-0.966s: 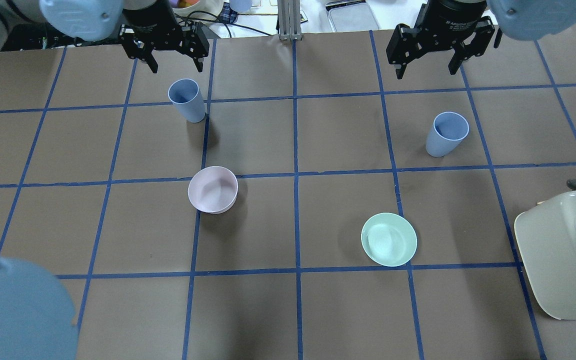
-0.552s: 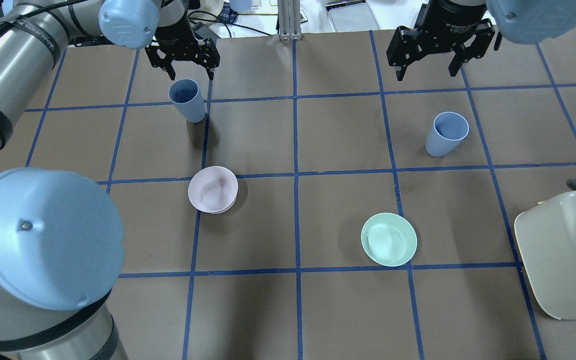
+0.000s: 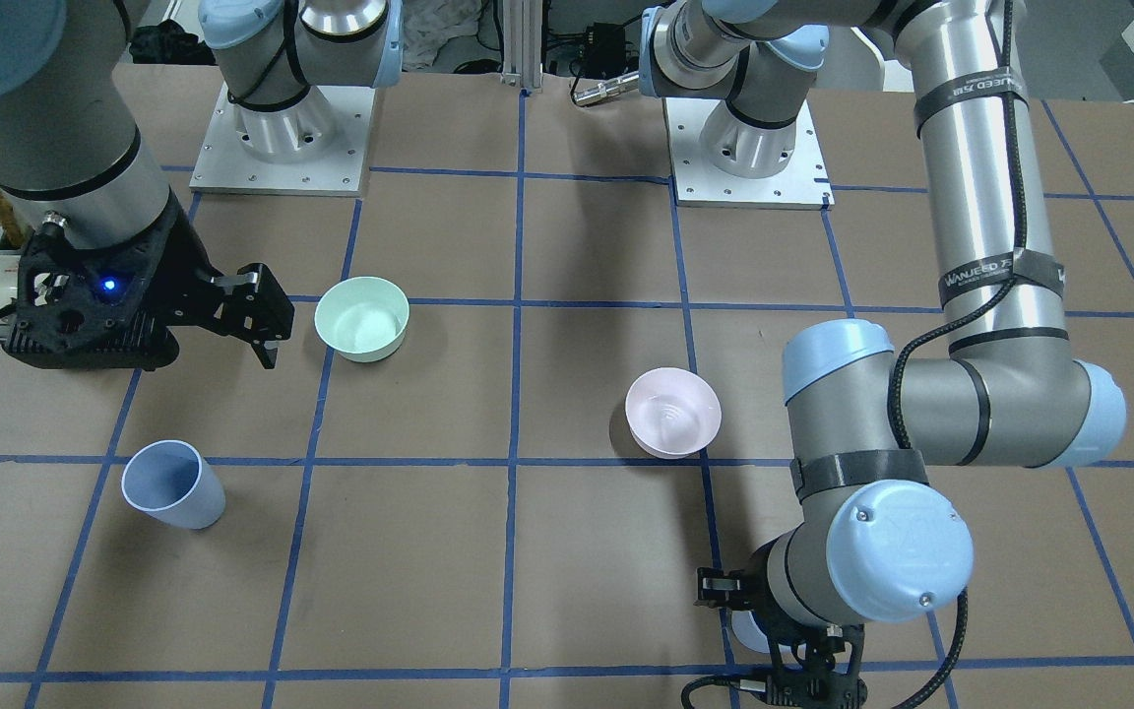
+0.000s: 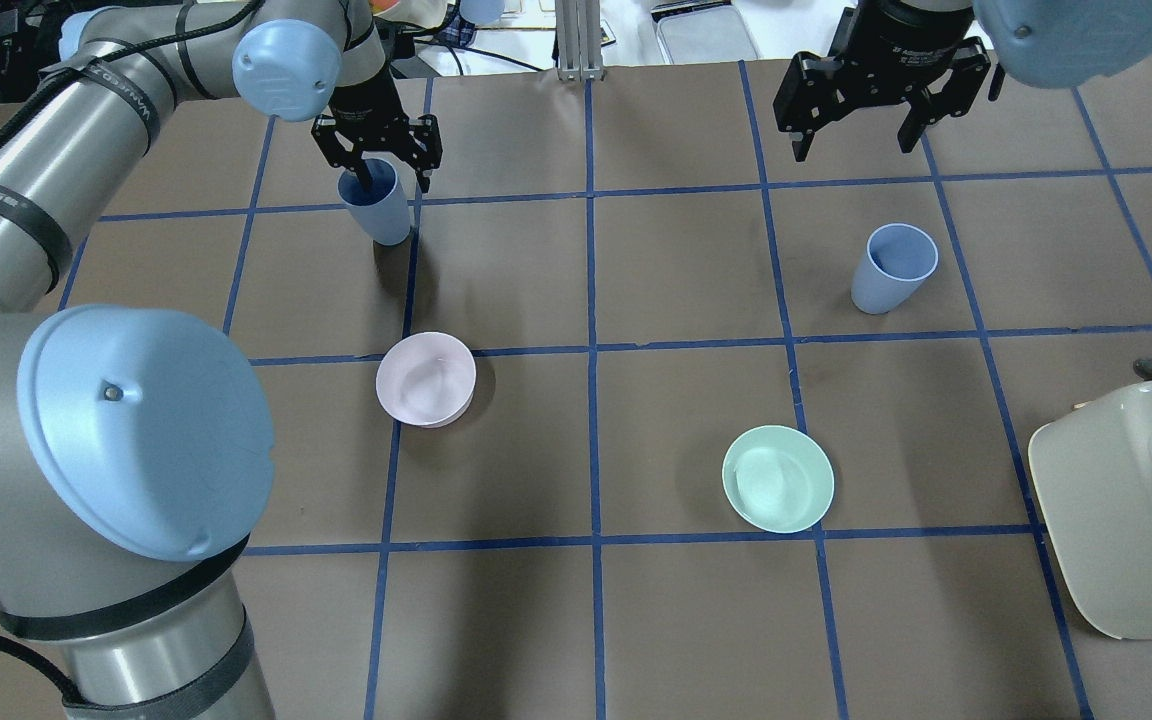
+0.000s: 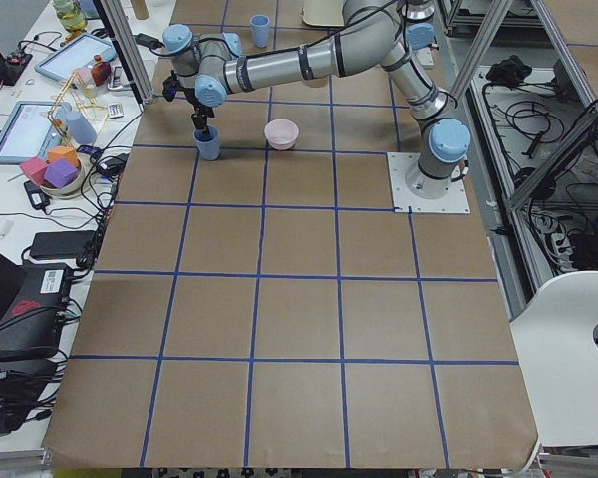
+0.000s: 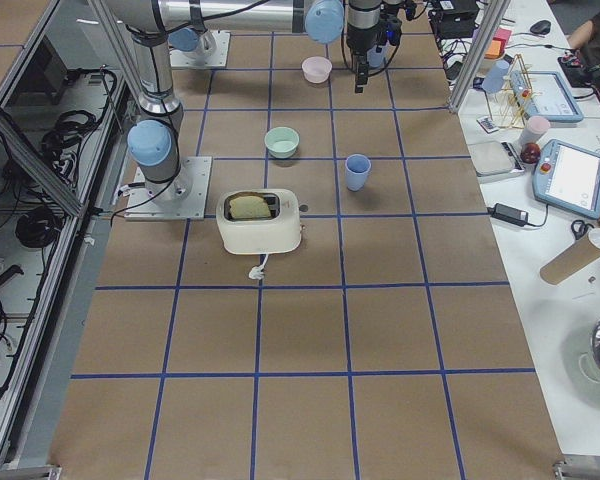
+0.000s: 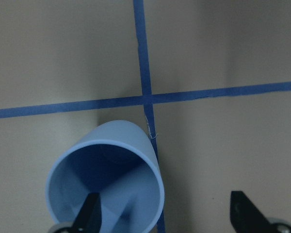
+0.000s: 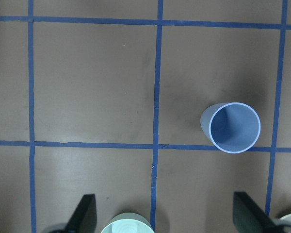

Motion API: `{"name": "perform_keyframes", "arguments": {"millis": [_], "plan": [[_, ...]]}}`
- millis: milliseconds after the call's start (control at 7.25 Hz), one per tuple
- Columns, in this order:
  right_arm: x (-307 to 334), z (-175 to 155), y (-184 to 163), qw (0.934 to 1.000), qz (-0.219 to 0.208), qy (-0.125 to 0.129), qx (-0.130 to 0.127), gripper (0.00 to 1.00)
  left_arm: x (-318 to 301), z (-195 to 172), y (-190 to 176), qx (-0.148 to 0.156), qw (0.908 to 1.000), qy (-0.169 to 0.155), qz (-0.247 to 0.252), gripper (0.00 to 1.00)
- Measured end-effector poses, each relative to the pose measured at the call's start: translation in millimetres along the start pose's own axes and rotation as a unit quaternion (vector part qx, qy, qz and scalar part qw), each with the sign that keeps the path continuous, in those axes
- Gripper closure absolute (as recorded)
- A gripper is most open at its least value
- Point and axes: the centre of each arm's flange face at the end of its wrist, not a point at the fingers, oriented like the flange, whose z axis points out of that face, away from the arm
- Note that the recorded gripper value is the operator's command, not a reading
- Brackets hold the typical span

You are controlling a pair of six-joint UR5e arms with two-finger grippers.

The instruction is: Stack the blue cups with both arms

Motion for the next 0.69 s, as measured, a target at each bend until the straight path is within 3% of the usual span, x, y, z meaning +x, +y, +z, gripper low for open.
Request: {"name": "perform_keyframes", "arguments": {"millis": [414, 690], "plan": [[-0.4, 0.5, 0.0, 1.0, 0.0, 0.0, 0.0, 0.0, 0.5, -0.6, 1.7, -0.003, 1.0, -0.001, -0.004, 1.0], [-0.1, 0.8, 0.0, 1.0, -0.001, 0.0, -0.001, 0.0, 16.2, -33.6, 15.9, -0.002, 1.0, 0.002, -0.01, 1.0]]}}
